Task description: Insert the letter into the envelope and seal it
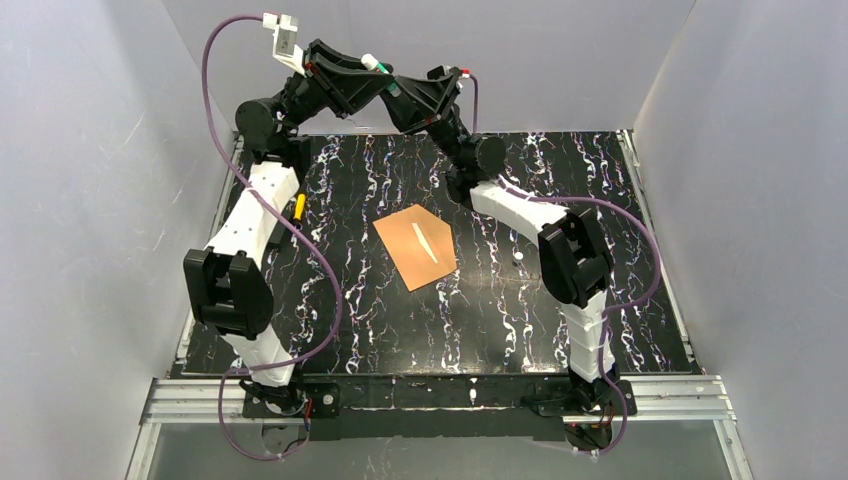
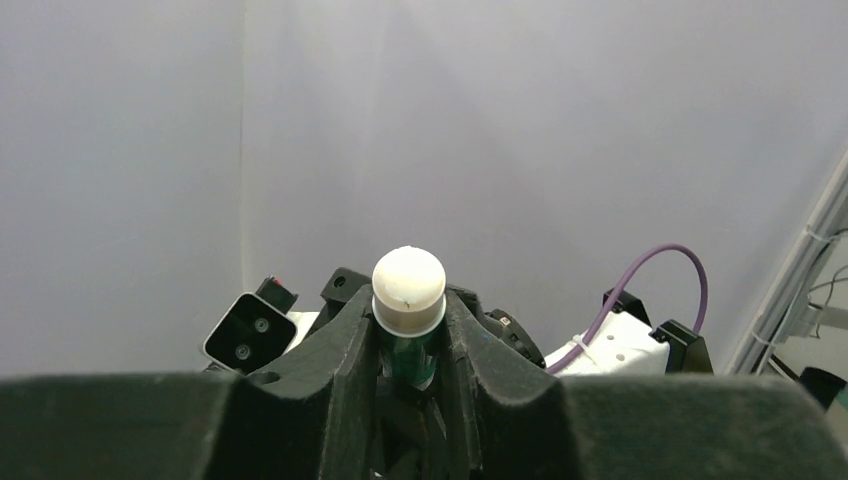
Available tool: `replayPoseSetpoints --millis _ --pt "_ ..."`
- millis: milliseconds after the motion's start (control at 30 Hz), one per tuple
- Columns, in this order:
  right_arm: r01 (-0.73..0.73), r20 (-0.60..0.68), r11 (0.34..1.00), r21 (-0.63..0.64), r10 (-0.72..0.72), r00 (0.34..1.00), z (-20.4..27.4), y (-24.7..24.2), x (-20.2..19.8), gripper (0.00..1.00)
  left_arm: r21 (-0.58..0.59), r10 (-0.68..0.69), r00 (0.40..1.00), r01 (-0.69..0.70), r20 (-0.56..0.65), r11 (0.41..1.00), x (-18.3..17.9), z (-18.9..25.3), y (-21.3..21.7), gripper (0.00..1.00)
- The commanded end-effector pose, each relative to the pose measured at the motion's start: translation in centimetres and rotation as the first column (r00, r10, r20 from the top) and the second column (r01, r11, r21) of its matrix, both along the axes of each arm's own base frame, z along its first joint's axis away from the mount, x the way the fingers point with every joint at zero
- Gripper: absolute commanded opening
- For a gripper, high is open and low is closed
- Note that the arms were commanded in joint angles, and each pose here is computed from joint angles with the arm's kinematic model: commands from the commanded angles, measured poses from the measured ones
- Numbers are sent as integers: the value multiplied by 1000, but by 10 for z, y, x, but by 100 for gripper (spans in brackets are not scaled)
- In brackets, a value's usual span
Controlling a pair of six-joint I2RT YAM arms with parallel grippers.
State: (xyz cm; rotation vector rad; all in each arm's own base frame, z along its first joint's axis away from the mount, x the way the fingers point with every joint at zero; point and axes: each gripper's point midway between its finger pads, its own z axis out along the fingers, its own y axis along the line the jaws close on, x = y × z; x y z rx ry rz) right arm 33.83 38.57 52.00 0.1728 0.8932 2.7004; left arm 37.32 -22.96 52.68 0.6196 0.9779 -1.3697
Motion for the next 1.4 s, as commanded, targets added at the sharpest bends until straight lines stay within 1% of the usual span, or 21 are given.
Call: replayPoseSetpoints --millis 0,67,133,200,233,267,333,367,400,467,500,633,700,767,833,900,933,1000,1233,1300,1367 --pt "-31 -5 991 131 32 999 27 -28 -13 47 24 -49 984 45 174 999 -34 23 3 0" --pt "-36 -5 988 147 37 999 28 -31 -15 51 14 -56 982 54 182 998 -38 25 3 0" --pt "-34 -4 988 153 35 999 28 -33 -16 57 7 -58 981 58 185 998 -40 28 4 0" --pt "-33 -5 987 159 34 999 29 -36 -17 59 1 -63 979 64 195 998 -43 31 5 0" --pt "-36 -5 986 162 38 999 29 -36 -17 59 1 -65 978 66 198 998 -44 32 5 0" --pt "-38 -5 986 164 40 999 29 -36 -17 54 3 -68 977 69 202 998 -44 33 5 0" --pt "-43 2 987 152 43 999 30 -34 -18 38 5 -72 976 72 205 997 -45 34 5 0" --pt "-45 7 989 138 44 999 30 -32 -19 35 6 -73 977 73 203 997 -44 34 5 0" --pt "-40 13 990 132 39 999 31 -31 -20 34 6 -75 977 75 201 997 -44 33 5 0" --pt "-39 22 991 125 36 999 33 -31 -21 34 8 -76 977 76 197 997 -44 31 4 0" --pt "-41 31 991 124 37 999 35 -31 -22 36 10 -74 977 73 199 997 -43 30 4 0" --pt "-47 64 991 126 39 997 40 -30 -26 49 15 -72 977 71 201 997 -42 29 4 0" --pt "-52 74 991 123 43 996 42 -29 -27 51 13 -71 978 70 195 997 -38 27 4 0" --pt "-53 82 991 122 44 996 43 -29 -27 51 13 -68 980 66 189 998 -35 25 3 0" --pt "-54 82 992 116 45 996 42 -27 -27 47 8 -66 982 65 179 998 -31 23 3 0" --pt "-56 86 992 110 47 995 41 -26 -28 38 7 -67 983 67 170 998 -28 20 2 0" --pt "-57 86 992 108 48 995 41 -25 -27 35 7 -68 984 68 167 998 -26 20 2 0" --pt "-59 87 992 109 49 995 40 -25 -27 35 5 -64 984 65 166 998 -24 19 2 0" --pt "-64 101 992 108 53 993 43 -24 -28 47 -15 -61 987 64 148 998 -10 17 0 0" --pt "-66 100 992 112 55 993 43 -24 -28 46 -22 -58 988 62 146 998 -8 18 1 0" --pt "-69 98 990 120 58 994 43 -25 -28 43 -25 -58 987 62 149 998 -8 19 0 0"
